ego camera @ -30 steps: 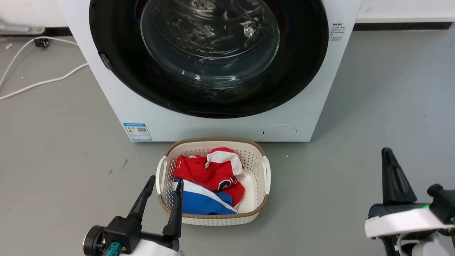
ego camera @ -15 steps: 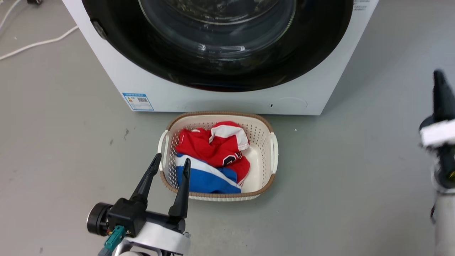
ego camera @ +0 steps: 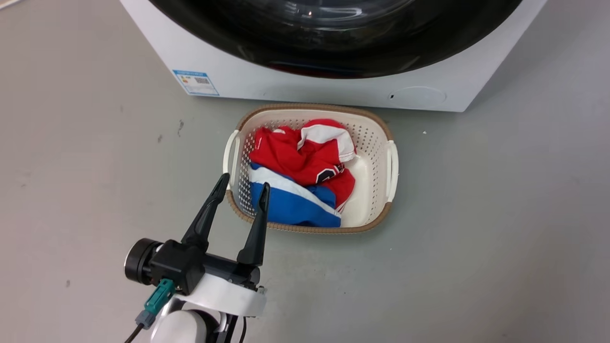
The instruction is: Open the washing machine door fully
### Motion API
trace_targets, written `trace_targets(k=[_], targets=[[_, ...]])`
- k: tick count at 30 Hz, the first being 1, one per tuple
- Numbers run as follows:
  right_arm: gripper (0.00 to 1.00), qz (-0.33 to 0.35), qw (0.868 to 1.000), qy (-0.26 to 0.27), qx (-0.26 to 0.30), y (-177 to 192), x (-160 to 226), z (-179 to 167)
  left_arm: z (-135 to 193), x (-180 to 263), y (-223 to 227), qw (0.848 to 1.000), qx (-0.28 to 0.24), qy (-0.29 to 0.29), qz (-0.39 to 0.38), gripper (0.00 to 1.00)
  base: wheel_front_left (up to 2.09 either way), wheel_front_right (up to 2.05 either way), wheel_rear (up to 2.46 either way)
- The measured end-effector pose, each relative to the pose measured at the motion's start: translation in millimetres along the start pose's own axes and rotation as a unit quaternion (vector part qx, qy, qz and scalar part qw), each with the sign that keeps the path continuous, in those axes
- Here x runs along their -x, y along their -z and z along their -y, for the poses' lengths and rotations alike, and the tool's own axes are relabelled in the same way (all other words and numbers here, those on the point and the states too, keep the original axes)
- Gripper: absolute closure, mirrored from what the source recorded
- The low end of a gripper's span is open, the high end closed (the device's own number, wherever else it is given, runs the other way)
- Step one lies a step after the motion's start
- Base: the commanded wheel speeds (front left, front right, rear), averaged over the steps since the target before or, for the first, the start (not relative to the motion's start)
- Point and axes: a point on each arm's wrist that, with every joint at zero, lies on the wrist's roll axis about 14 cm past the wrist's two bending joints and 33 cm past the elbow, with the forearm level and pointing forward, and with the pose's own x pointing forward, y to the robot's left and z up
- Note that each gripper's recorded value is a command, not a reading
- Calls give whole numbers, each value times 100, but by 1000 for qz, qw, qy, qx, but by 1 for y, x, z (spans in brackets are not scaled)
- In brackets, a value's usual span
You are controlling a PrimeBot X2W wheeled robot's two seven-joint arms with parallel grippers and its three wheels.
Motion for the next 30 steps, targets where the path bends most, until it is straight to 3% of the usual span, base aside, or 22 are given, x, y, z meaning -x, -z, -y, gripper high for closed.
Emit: trace_targets(k=[14, 30], targets=[[100, -109, 994, -30, -15, 18, -72, -31, -19, -4, 9, 1000, 5, -25, -10, 0, 0, 0, 0], [100, -205, 978, -41, -26, 61, -89, -38, -30, -4, 15, 999, 6, -39, -18, 0, 0, 0, 0]])
